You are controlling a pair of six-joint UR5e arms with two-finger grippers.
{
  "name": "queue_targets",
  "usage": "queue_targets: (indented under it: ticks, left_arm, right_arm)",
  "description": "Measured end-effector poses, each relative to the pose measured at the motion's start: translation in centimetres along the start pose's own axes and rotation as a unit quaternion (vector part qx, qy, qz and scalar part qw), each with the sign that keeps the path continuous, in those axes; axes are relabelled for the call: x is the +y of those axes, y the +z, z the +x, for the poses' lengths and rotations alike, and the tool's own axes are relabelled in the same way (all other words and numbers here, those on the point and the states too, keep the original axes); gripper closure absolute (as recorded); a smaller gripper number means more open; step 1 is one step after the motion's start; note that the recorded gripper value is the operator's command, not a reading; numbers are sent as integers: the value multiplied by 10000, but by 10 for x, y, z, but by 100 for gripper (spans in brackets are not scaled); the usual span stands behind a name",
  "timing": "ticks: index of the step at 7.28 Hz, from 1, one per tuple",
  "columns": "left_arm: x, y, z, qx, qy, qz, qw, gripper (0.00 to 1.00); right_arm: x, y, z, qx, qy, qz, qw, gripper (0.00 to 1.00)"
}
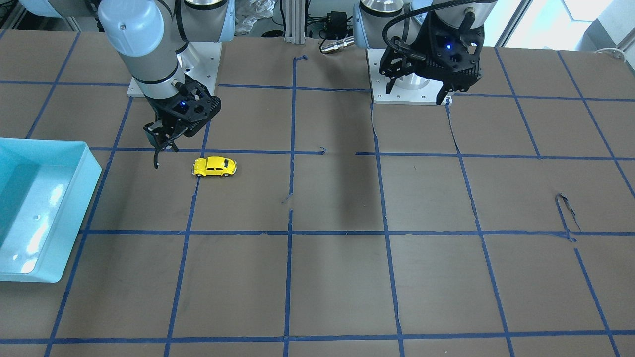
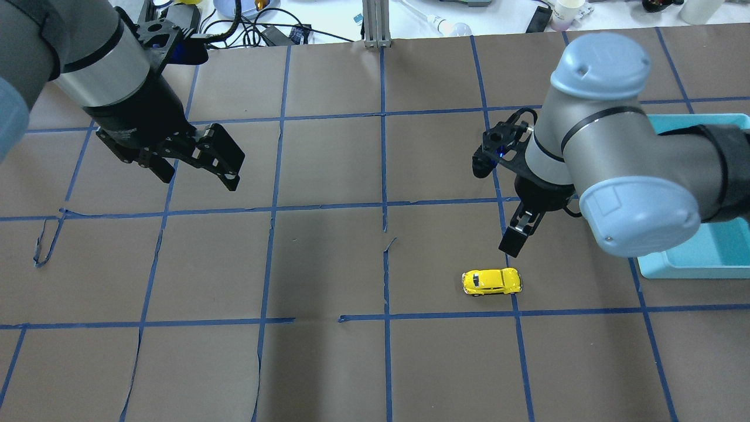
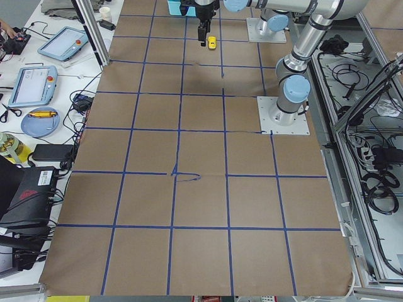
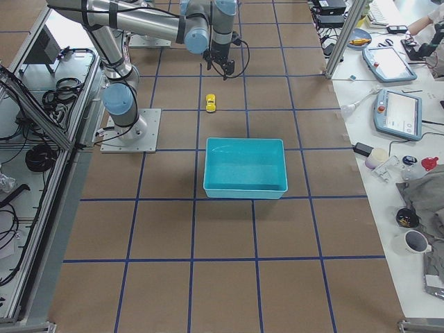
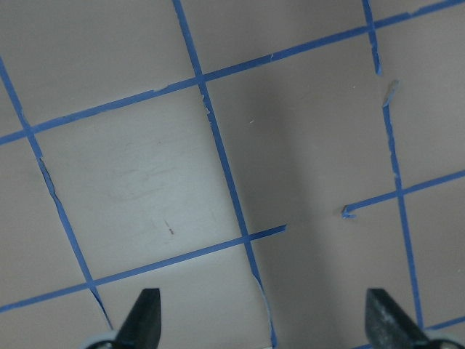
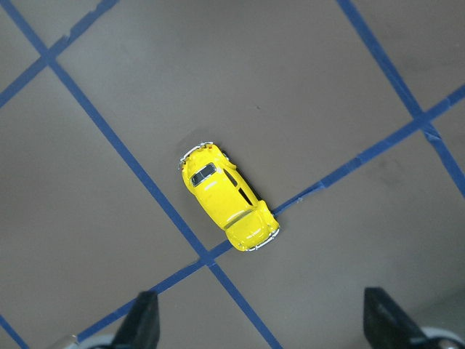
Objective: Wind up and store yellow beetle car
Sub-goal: 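Lower the right gripper onto the car while the left arm retracts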
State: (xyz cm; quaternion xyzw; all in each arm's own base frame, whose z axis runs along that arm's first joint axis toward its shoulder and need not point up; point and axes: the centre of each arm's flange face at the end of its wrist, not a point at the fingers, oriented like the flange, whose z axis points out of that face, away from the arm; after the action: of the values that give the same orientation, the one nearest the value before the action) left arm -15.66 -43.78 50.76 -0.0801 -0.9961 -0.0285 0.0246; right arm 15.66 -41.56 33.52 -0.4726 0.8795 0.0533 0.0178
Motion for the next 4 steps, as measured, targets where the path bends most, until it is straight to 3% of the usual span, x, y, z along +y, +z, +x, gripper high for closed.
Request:
queue_targets:
  ticks: [2,4]
  left_arm:
    - [2,0,18,-20,-406,36,9992,0]
    - [6,-4,20,-19,-518,88,9986,0]
  right_arm:
    - [9,55,-16,30,-736,63,9973,0]
    - [18,91,-29,217,-1335,191,9906,0]
